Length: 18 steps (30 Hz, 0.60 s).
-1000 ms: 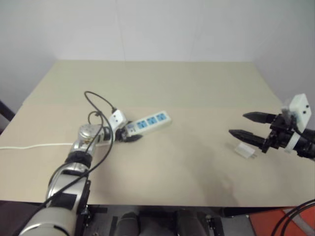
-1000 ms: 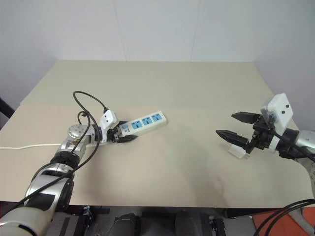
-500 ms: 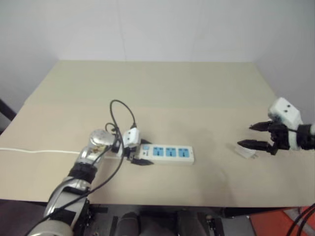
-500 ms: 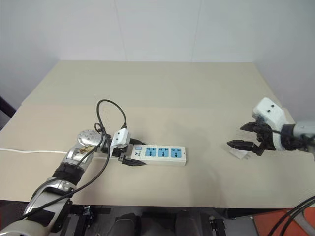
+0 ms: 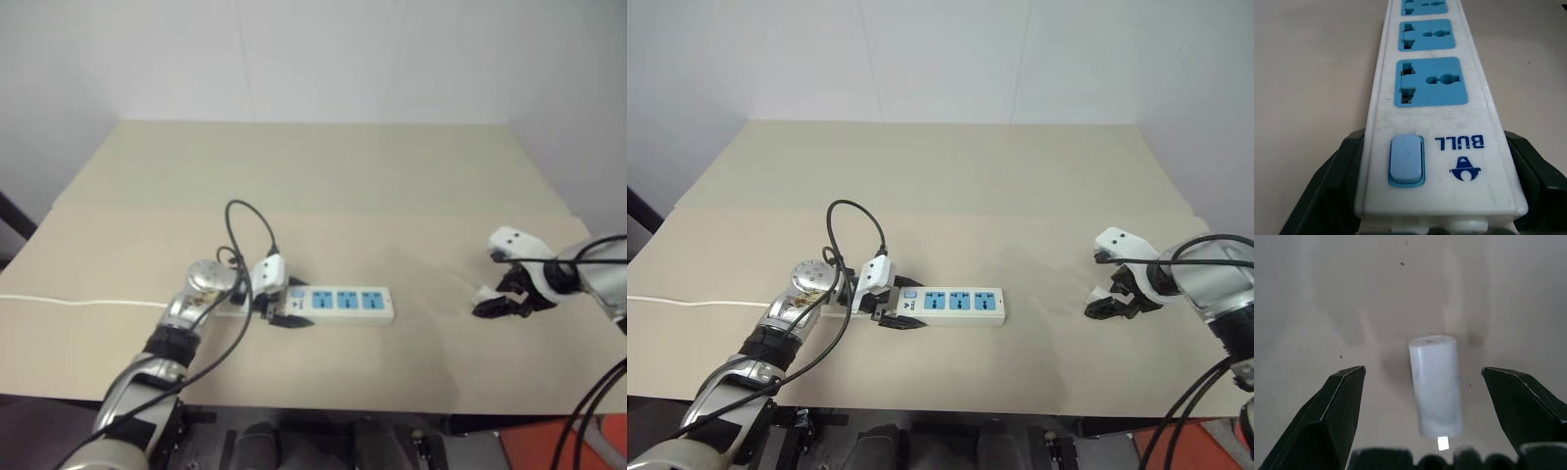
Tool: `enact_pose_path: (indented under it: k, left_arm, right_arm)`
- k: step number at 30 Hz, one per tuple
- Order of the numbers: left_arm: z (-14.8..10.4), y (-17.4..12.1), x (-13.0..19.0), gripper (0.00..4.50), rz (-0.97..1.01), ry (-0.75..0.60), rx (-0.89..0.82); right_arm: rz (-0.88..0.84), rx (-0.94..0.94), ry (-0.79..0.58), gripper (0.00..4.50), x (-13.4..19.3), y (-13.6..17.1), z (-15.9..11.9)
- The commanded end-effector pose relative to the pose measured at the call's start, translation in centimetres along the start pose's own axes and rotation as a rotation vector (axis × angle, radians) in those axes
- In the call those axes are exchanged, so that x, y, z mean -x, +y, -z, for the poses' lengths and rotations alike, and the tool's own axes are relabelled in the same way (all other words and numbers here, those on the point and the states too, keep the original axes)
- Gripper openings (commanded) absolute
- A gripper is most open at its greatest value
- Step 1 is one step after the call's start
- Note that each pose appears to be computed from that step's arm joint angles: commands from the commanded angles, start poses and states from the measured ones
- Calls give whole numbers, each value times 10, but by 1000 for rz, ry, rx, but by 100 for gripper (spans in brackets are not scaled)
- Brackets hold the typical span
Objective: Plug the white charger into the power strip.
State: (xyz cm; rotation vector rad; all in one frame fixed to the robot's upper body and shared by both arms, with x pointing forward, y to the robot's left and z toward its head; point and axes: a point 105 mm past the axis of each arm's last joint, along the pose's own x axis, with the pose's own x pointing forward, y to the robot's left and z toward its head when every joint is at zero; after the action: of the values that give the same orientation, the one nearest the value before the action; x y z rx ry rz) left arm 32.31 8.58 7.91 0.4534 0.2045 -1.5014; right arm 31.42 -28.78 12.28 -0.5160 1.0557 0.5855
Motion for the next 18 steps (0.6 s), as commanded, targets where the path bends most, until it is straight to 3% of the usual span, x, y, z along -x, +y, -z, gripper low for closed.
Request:
enact_pose_path:
  k: [1,10,13,18]
  left_arm:
    - [4,-9,-6,334,34,17,9]
    - [6,-10,-2,334,28,34,12]
    - [6,-9,0,334,16,39,14]
    - [9,-10,3,334,9,48,18]
  right_arm:
    - [44,46,-16,450,6,-9,-9]
    - [23,83,31,450,-12,-11,-8]
    - [9,100,50,390,-18,-8,-5]
    - [-2,145,68,229,-26,-3,-7]
